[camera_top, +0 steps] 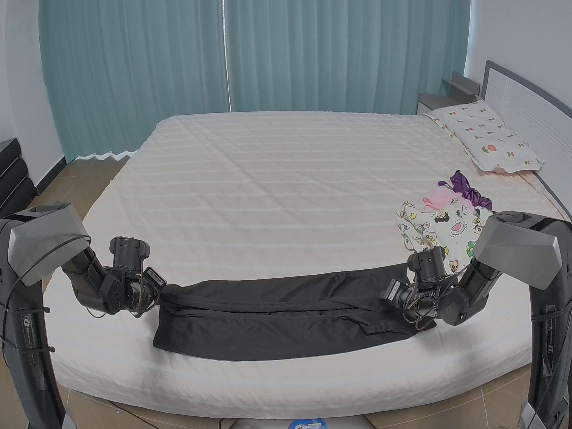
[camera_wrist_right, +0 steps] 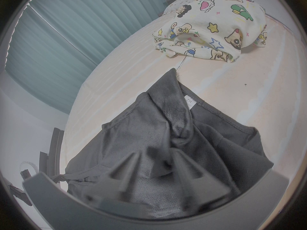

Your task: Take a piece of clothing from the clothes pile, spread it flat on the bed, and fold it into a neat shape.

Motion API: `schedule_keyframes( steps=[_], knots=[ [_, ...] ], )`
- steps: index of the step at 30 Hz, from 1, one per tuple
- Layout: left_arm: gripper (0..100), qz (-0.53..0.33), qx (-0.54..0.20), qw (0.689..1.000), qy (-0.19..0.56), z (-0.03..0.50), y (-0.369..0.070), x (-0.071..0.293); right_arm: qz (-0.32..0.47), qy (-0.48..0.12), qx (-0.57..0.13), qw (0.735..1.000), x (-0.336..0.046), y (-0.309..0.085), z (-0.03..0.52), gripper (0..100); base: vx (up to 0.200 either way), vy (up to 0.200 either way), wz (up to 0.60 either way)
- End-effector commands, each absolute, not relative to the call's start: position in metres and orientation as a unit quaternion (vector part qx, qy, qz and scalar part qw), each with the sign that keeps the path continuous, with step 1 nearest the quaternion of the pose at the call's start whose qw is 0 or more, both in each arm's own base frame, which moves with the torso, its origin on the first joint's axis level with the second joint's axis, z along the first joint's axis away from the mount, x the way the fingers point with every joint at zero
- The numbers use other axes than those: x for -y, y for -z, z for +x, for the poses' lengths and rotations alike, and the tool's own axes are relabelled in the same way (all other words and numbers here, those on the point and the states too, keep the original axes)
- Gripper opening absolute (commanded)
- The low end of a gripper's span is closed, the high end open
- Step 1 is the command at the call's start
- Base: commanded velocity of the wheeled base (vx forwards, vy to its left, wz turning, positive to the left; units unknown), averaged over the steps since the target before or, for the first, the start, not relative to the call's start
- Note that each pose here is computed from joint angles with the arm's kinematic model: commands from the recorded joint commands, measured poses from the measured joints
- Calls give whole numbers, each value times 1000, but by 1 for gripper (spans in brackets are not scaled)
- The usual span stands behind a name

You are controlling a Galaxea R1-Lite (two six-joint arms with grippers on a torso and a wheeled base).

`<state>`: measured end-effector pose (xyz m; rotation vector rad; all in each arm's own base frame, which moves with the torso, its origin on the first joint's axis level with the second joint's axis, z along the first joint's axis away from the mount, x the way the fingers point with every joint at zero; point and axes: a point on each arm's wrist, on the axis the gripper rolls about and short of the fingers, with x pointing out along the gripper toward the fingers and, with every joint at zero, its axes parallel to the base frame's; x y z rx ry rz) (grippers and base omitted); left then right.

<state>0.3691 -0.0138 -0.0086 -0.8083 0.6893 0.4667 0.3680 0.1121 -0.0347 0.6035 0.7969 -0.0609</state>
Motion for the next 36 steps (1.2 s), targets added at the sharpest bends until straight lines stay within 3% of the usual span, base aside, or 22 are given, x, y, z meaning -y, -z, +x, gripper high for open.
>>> schedule_keyframes(
  steps=[1,20,36],
  knots=[
    [0,-382,-325,836,-221,369,9,14,289,33,-378,879,-112,34,369,0,0,0,0],
    [0,-385,-300,846,-214,375,-6,12,380,52,-257,887,-104,-2,409,0,0,0,0],
    [0,-406,-182,877,-181,394,-9,13,420,51,-158,892,-96,-6,434,0,0,0,0]
  ],
)
